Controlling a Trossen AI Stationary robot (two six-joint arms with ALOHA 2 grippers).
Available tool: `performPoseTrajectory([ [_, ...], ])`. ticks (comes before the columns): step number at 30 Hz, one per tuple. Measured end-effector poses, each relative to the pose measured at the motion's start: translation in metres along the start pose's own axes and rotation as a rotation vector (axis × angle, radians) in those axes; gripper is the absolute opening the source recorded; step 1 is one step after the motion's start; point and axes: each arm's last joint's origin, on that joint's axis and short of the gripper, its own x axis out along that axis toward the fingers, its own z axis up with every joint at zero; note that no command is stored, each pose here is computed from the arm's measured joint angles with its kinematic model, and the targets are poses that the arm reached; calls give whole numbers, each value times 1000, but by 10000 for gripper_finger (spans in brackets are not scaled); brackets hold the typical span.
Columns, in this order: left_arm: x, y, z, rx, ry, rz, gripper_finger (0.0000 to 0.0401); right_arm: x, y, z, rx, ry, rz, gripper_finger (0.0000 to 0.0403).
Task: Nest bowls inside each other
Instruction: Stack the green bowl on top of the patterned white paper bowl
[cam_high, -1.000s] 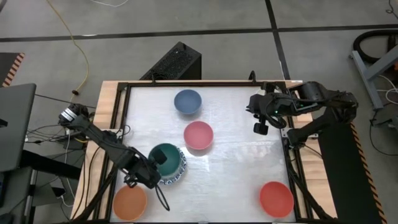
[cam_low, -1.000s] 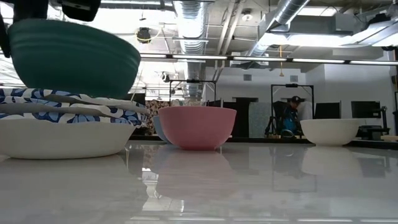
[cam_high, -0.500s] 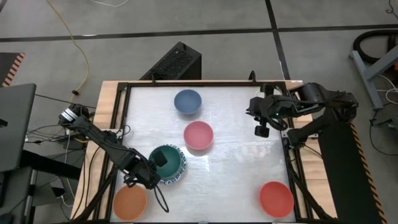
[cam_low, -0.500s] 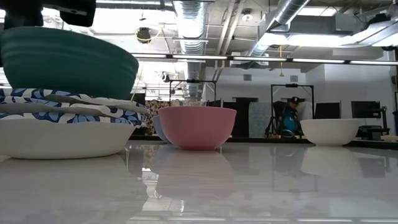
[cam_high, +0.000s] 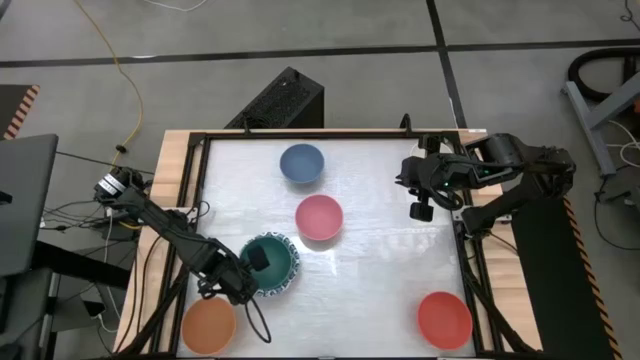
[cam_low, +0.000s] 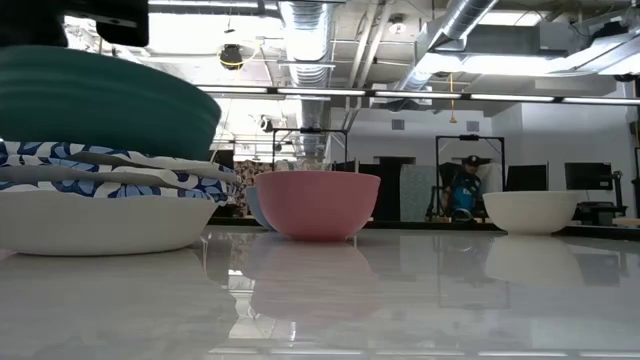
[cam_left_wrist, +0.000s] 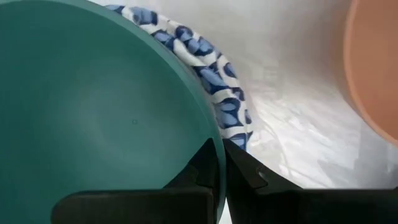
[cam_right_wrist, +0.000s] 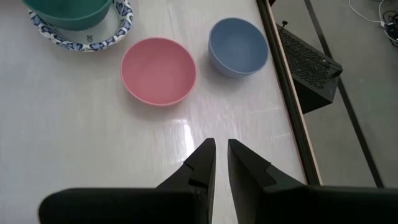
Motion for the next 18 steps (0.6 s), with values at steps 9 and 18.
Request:
performPoseTrajectory([
  [9,0,3,-2,26,-4,-10,0,0,0,0,-1,0,0,64],
  [18,9,6,-8,-18,8,-10,0,0,0,0,-1,0,0,64],
])
